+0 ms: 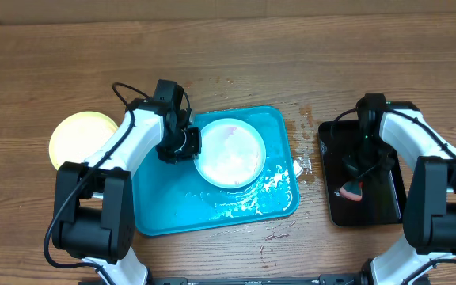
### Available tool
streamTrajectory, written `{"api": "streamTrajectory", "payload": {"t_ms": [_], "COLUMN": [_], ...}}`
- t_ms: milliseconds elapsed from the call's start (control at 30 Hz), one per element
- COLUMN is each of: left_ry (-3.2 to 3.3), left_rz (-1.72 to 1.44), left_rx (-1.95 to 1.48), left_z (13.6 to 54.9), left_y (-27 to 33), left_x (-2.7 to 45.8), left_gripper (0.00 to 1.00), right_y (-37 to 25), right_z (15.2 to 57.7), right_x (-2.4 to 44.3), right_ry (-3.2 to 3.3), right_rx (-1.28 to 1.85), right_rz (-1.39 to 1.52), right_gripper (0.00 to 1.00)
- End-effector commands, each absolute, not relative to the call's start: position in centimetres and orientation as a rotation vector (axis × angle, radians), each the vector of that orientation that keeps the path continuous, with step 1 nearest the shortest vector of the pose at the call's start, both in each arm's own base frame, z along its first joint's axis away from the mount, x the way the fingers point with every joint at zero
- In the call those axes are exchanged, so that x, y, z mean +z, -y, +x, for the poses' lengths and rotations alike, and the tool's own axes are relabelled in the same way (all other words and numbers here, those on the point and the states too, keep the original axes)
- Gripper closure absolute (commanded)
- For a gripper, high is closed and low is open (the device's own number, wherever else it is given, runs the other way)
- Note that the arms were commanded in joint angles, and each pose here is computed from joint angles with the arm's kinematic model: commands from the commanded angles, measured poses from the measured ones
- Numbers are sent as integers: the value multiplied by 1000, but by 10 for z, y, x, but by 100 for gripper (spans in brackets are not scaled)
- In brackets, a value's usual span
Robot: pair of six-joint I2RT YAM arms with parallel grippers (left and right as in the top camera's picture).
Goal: Clean dirty plates on tray and stack at the side
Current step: 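Return the sponge to the black tray with the right gripper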
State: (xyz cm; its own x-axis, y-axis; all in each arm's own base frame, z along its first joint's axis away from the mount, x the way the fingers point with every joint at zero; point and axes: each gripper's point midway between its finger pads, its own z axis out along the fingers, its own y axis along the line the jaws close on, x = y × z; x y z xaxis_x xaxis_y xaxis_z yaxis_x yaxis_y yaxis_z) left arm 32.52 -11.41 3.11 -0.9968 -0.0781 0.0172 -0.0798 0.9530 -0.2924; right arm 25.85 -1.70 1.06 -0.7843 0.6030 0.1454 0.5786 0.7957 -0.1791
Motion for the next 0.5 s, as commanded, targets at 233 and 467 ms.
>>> {"api": "streamTrajectory", "payload": {"t_ms": [233, 467], "left_ry": [3223, 3322], "left_rz": [45, -89], "left_rx": [128, -371], "left_z": [356, 371], "left_y": [97, 85], "left_x": [80, 136], "left_gripper": [96, 95], "right_y": [10, 10], "right_z": [255, 255], "right_x": [7, 7], "right_ry": [2786, 2787], "right_rx": [118, 118], "right_rz": [-930, -930], "right_gripper": [22, 0]}}
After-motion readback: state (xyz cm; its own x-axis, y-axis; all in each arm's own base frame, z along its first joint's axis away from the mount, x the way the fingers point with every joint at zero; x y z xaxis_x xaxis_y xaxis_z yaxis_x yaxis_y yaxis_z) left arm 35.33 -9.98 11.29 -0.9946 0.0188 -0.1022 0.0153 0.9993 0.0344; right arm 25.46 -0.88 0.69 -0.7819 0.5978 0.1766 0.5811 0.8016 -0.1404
